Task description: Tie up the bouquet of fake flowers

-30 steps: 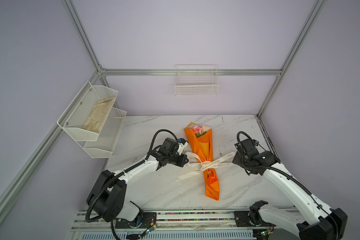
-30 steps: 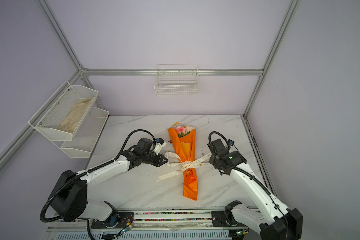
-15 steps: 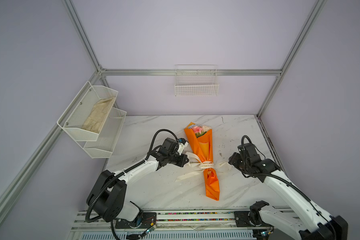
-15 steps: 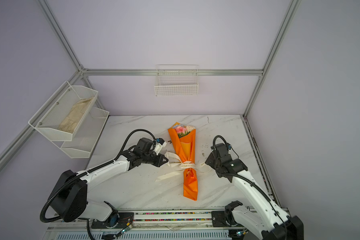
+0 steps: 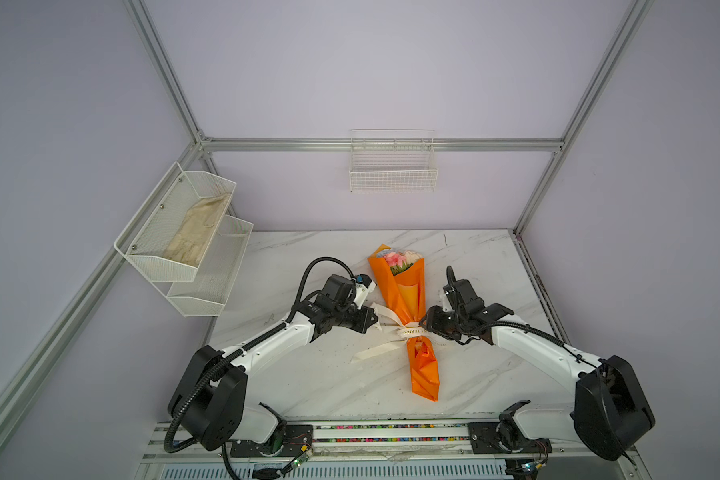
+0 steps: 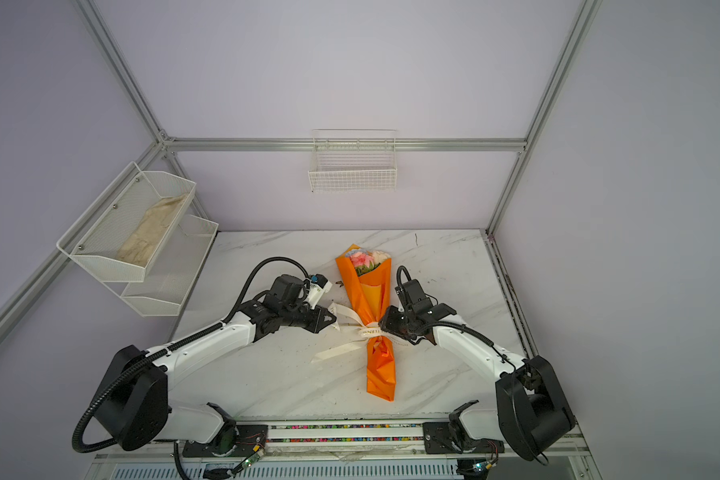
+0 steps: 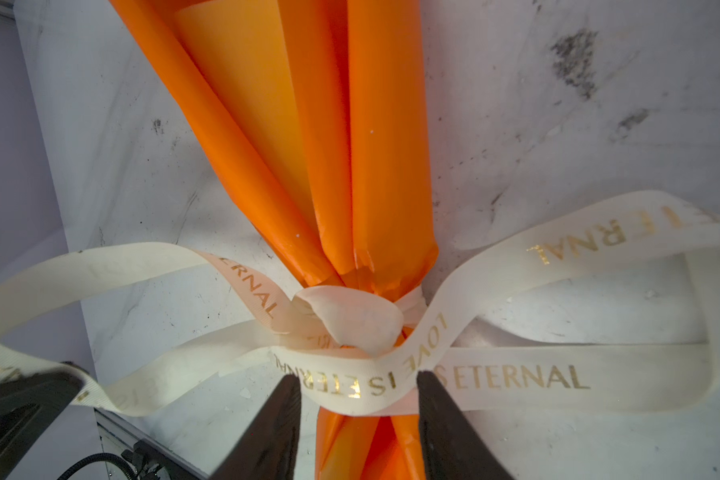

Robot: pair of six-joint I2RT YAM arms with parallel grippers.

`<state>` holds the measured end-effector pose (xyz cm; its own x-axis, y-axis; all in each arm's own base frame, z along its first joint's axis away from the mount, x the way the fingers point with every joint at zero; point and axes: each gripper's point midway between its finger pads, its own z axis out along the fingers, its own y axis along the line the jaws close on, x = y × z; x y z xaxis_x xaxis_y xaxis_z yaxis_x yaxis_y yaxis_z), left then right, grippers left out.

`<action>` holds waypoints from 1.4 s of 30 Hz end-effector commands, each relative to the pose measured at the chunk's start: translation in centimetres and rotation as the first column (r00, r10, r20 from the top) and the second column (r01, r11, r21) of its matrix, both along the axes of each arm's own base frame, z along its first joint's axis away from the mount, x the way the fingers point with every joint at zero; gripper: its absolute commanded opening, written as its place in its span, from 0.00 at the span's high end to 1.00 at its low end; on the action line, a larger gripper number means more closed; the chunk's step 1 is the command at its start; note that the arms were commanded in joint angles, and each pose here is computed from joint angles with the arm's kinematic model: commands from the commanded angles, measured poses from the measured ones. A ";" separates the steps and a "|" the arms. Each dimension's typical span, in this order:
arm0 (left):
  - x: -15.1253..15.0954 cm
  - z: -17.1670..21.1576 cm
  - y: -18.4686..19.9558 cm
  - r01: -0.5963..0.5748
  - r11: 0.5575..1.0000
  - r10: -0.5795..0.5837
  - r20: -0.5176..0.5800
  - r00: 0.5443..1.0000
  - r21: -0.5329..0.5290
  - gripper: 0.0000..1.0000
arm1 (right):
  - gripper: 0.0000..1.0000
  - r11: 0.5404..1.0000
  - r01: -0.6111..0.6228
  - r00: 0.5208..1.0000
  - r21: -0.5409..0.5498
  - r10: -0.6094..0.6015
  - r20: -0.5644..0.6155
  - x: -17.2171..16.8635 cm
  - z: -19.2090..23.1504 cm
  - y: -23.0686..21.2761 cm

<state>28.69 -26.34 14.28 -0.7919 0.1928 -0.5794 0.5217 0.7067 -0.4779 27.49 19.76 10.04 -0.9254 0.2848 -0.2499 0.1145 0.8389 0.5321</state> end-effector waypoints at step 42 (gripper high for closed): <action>-2.1 -6.0 4.5 -0.143 0.982 0.148 -0.037 0.988 0.125 0.75 | 0.78 0.497 0.820 0.573 -0.285 -0.718 0.396 -0.9 5.4 -26.5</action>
<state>26.42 -23.05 8.81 -0.8462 0.1877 -0.4986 0.4274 0.7979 -0.4250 27.67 -4.99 15.10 -0.3691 0.6911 -0.6214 0.7046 0.6441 0.2978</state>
